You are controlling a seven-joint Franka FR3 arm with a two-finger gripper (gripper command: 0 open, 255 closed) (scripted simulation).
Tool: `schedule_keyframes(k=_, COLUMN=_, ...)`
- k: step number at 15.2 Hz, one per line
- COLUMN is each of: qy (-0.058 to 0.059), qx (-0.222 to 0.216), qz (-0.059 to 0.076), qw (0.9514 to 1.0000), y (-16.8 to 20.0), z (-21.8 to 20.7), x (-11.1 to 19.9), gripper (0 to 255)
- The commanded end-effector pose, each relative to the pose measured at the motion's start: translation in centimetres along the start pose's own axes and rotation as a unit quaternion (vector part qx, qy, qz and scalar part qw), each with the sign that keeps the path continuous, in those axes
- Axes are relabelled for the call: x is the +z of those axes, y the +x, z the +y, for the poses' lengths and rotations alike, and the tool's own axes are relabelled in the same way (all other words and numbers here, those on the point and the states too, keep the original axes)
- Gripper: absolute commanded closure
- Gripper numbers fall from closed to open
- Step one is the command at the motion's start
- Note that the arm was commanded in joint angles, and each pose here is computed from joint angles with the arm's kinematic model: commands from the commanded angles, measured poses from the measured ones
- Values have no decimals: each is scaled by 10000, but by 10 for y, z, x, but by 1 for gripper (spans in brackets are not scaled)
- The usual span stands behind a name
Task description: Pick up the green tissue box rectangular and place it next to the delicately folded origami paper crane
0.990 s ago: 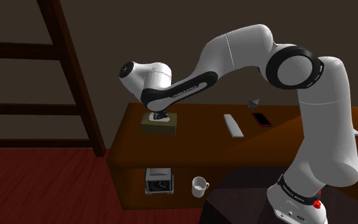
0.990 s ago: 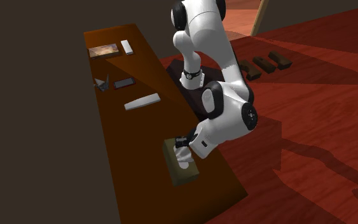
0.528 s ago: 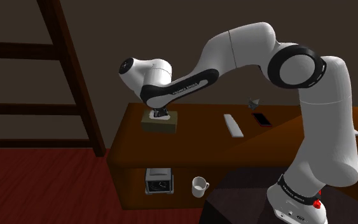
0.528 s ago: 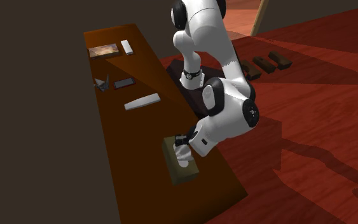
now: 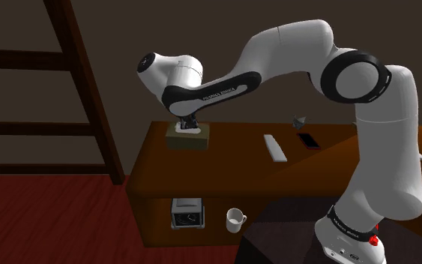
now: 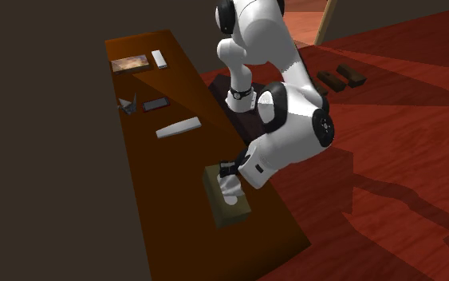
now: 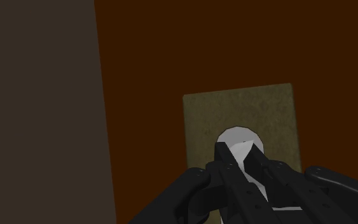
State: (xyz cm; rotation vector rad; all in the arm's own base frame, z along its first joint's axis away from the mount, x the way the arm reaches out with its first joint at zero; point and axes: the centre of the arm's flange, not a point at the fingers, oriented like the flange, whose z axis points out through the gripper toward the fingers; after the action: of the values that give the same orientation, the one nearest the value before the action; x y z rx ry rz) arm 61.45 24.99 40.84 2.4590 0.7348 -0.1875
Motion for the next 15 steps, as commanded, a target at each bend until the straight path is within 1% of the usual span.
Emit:
schedule_keyframes(k=1, qy=1, qx=0, qz=-1, qw=10000, y=-3, z=5, x=-9, gripper=255)
schedule_keyframes(k=15, qy=1, qx=0, qz=-1, qw=10000, y=-24, z=40, x=-70, gripper=255)
